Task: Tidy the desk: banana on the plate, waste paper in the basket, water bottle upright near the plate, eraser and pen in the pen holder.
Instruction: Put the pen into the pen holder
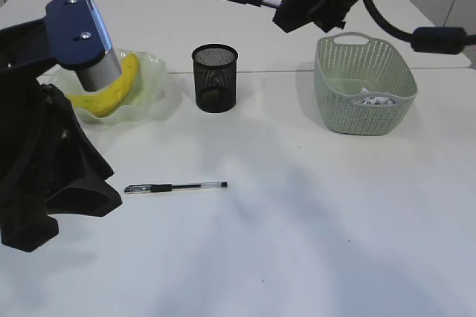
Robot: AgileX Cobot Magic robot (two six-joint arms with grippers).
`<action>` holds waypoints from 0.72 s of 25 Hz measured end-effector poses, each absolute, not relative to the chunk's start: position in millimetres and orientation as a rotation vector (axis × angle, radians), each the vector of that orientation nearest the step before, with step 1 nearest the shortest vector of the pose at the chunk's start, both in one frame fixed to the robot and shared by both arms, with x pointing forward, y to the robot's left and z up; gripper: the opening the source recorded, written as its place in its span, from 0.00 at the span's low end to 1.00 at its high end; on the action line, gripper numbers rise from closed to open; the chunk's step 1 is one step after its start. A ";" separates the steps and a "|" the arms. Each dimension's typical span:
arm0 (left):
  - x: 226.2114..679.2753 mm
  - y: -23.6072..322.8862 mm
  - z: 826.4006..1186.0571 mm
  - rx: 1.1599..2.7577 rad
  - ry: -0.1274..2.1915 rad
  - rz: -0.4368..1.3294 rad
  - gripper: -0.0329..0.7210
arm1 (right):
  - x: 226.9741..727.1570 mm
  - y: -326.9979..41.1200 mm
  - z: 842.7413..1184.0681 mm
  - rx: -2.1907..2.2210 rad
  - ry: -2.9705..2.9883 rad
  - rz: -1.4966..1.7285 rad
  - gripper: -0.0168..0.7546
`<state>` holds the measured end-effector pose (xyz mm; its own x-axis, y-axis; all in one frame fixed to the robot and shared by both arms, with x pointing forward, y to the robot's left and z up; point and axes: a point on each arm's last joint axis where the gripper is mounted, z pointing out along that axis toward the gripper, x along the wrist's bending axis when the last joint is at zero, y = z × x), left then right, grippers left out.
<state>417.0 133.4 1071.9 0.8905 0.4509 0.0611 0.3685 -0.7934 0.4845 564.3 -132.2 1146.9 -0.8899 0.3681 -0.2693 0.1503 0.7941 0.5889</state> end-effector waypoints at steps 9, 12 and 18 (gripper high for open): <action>417.0 133.4 1071.9 2.584 0.598 0.238 0.37 | 627.9 -141.3 1100.5 0.424 2.508 1.155 0.09; 417.0 133.4 1071.9 2.584 0.598 0.238 0.37 | 648.5 -145.5 1084.1 0.422 2.430 1.272 0.09; 417.0 133.4 1071.9 2.584 0.599 0.237 0.37 | 689.1 -154.7 1046.0 0.425 2.191 1.535 0.09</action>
